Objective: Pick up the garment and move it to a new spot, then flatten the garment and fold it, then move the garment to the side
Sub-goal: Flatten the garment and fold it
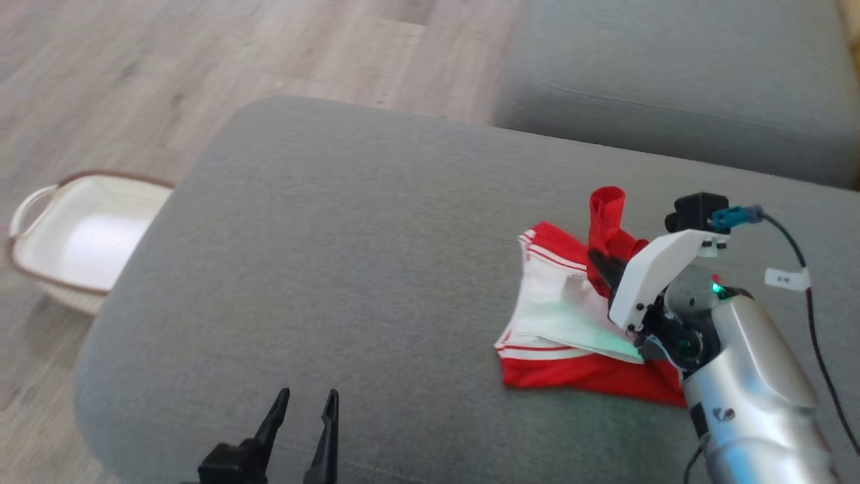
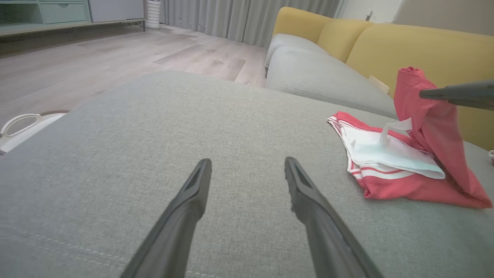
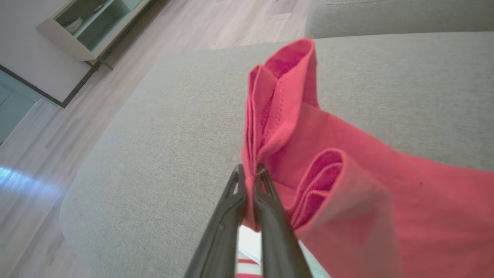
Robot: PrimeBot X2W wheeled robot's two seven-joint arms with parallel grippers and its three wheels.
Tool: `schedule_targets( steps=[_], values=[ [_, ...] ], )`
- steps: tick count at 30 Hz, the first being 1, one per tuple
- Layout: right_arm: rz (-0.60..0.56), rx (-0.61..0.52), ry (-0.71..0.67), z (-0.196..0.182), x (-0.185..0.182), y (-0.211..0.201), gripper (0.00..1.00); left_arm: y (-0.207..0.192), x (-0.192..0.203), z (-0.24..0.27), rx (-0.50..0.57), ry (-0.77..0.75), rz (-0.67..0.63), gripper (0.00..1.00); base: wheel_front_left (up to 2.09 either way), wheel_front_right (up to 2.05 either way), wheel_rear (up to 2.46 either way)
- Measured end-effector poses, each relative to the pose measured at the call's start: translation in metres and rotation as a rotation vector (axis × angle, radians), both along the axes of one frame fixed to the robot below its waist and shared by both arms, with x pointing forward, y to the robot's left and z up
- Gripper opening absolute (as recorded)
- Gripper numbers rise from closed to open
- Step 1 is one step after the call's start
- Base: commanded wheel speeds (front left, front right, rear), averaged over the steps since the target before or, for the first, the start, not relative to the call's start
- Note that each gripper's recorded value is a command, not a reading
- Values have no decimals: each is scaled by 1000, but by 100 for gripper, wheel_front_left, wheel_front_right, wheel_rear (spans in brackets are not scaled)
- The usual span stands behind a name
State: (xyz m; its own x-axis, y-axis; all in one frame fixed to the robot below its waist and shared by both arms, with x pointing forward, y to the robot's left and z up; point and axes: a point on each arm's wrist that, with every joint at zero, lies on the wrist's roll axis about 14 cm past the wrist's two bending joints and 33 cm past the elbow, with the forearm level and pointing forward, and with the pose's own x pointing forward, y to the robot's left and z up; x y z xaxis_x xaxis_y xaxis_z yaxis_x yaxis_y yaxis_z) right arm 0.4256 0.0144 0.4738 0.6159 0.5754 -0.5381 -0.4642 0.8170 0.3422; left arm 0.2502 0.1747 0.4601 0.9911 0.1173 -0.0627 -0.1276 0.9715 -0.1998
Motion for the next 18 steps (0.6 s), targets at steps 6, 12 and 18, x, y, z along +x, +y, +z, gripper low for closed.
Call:
schedule_targets(
  steps=[6, 12, 18],
  values=[
    [69, 12, 26, -12, -6, 32, 8, 12, -13, -5, -4, 15, 56, 100, 0, 0, 0],
    [85, 49, 13, -11, -1, 47, 100, 14, -14, -10, -22, 36, 70, 100, 0, 0, 0],
    [0, 167, -72, 14, 13, 35, 100, 2, -3, -11, -17, 42, 19, 100, 0, 0, 0]
  ],
)
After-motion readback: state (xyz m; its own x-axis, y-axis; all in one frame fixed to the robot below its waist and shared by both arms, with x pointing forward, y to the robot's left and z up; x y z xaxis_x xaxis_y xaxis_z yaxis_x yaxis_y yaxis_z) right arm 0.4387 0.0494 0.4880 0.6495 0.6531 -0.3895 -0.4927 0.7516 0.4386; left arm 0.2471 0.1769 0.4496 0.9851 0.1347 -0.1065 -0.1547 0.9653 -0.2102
